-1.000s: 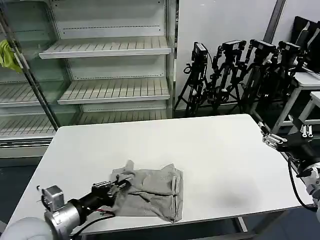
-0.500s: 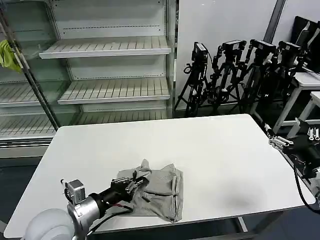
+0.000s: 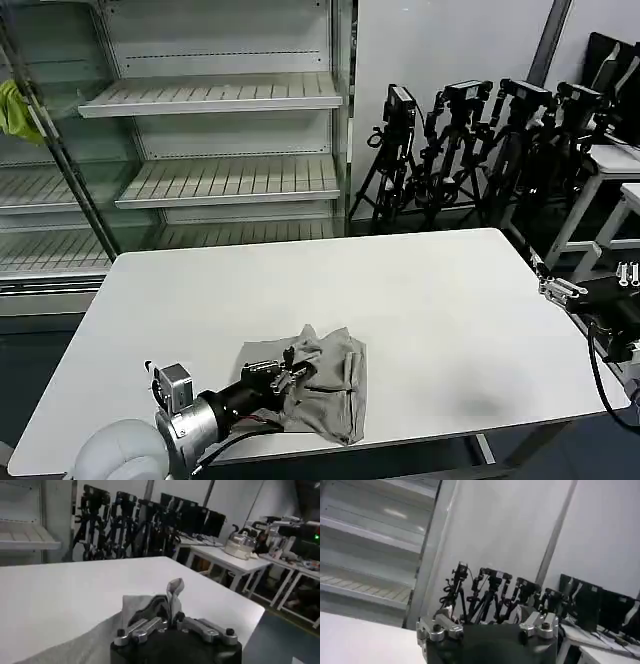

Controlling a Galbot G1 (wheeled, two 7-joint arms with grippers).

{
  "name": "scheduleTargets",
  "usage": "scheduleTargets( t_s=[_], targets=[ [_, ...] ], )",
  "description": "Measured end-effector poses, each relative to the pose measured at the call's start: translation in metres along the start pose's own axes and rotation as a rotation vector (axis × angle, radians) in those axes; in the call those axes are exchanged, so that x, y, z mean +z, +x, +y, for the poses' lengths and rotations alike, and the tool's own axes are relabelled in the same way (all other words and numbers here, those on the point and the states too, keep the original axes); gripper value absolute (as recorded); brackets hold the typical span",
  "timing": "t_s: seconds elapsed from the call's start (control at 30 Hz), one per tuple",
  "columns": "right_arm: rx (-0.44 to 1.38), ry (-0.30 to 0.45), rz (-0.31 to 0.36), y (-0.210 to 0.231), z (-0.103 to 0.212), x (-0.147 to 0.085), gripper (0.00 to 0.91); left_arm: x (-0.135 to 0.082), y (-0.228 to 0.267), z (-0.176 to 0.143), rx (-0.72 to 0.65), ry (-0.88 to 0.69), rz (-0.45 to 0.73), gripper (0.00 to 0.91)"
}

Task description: Fold and organize the clothes.

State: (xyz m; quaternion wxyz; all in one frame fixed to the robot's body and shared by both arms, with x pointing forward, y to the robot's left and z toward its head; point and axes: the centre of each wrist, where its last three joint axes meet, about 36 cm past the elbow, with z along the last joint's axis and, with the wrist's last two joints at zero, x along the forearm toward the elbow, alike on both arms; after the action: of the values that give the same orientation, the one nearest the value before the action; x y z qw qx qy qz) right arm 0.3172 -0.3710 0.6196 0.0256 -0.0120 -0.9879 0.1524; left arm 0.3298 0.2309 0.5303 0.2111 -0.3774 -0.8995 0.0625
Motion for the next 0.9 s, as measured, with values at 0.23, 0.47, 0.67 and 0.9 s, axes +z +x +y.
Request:
scheduleTargets(
  t_s=[0.23, 0.47, 0.67, 0.9],
  targets=[
    [-0.004, -0.007, 0.002, 0.001, 0.003, 0.002, 0.907, -0.002, 0.002, -0.005, 0.006, -0.021, -0.010, 0.907],
    [-0.005, -0.009, 0.002, 0.002, 0.005, 0.002, 0.907, -0.003, 0.004, -0.009, 0.009, -0.031, -0.017, 0.907],
    [-0.009, -0.014, -0.001, 0.002, 0.006, 0.003, 0.907, -0.006, 0.008, -0.009, -0.002, -0.044, -0.027, 0.907],
    [-0.021, -0.016, -0.009, -0.003, 0.007, 0.002, 0.907, -0.005, 0.019, 0.010, -0.096, -0.075, -0.003, 0.907]
  ],
)
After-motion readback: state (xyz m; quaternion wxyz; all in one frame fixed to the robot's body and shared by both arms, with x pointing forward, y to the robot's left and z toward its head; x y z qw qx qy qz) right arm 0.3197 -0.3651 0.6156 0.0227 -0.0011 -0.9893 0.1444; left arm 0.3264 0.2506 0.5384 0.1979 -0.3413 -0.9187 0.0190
